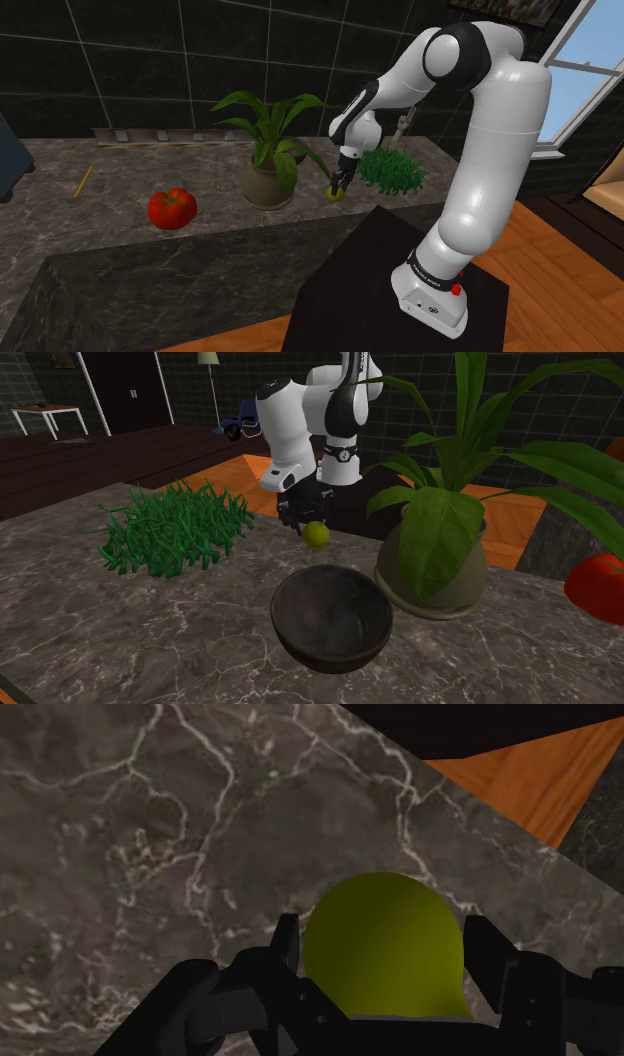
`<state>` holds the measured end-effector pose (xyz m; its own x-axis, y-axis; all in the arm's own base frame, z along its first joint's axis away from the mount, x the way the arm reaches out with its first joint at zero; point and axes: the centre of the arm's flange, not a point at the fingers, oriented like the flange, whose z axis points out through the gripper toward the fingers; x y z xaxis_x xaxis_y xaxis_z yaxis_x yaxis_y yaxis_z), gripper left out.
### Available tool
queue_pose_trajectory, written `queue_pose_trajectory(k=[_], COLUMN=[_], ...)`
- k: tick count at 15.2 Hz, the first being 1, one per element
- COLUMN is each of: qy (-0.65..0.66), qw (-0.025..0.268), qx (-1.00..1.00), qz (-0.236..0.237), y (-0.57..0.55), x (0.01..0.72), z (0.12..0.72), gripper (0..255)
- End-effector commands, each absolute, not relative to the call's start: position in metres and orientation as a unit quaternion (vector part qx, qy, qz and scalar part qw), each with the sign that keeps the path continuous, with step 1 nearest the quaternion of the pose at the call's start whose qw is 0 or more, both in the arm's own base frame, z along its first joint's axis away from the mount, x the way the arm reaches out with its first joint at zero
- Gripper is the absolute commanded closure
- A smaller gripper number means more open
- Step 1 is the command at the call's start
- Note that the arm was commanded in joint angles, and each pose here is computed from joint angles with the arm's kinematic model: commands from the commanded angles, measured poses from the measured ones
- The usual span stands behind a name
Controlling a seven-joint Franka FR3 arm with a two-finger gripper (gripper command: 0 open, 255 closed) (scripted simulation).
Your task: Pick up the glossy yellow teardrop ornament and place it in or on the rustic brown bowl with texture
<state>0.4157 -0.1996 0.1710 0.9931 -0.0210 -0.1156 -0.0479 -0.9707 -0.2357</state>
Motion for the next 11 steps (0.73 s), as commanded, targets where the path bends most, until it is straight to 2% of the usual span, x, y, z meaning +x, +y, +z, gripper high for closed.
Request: queue_pose_trajectory(k=[1,11], qy=[0.02,0.02], qw=[0.118,0.118], qx=[-0.991,-0.991], qz=[0.056,0.056], y=[-0.202,-0.202], x=[0.415,0.415], z=[0.17,0.181], gripper=[255,255])
